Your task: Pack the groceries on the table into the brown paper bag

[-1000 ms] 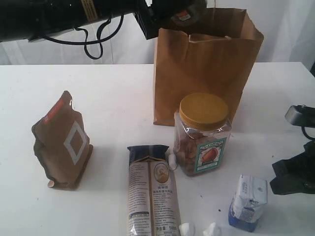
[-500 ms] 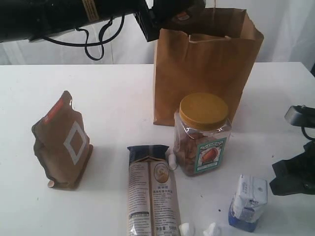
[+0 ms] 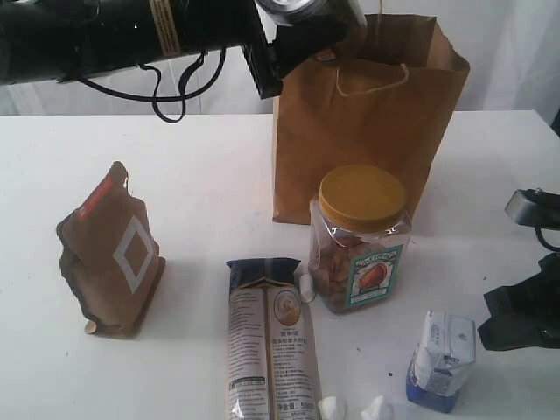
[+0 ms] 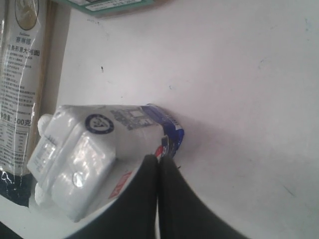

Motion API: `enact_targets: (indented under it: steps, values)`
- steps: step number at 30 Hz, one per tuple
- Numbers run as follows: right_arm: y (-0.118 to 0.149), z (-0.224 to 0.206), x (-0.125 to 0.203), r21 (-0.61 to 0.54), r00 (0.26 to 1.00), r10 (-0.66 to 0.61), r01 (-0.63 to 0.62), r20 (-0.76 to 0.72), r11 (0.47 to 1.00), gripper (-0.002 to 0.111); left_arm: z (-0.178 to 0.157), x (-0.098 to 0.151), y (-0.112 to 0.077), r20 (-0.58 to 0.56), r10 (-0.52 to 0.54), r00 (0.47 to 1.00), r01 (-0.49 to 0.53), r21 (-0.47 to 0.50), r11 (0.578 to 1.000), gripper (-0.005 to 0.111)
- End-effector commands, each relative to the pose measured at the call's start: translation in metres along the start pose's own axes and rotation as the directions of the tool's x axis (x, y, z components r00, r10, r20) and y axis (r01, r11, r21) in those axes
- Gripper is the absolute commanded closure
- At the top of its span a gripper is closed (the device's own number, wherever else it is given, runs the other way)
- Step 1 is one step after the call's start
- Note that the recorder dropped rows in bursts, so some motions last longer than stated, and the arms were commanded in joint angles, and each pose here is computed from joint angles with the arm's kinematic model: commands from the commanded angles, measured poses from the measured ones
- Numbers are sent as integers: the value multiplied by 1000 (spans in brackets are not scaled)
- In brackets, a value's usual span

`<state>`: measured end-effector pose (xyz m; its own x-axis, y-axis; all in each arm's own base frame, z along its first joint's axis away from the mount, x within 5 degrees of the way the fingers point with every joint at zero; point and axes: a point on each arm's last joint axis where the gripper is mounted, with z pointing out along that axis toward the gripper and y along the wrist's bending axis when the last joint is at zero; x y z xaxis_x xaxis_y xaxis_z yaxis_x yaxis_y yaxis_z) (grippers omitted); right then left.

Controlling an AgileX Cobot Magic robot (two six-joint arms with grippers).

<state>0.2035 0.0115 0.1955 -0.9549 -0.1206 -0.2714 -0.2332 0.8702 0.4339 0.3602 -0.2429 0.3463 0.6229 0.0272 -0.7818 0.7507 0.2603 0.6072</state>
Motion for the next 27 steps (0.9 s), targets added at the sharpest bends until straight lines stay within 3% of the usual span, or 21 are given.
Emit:
enact_targets:
  steps: [1, 7, 19, 27]
  values:
    - [1, 1, 0, -9, 1000, 4, -4, -1, 1000, 108, 4, -14, -1, 41, 13, 999, -13, 0, 1000, 107]
    - [1, 1, 1, -10, 1000, 4, -4, -2, 1000, 108, 11, -22, -5, 100, -22, 995, 24, -16, 1000, 107]
    - [1, 1, 1, -11, 1000, 4, -4, -3, 1000, 108, -3, -17, -25, 48, -133, 990, 133, 13, 991, 107]
    - [0, 8, 11, -19, 999, 26, -26, -34, 999, 108, -30, -40, -9, 91, -159, 983, 169, -114, 979, 107]
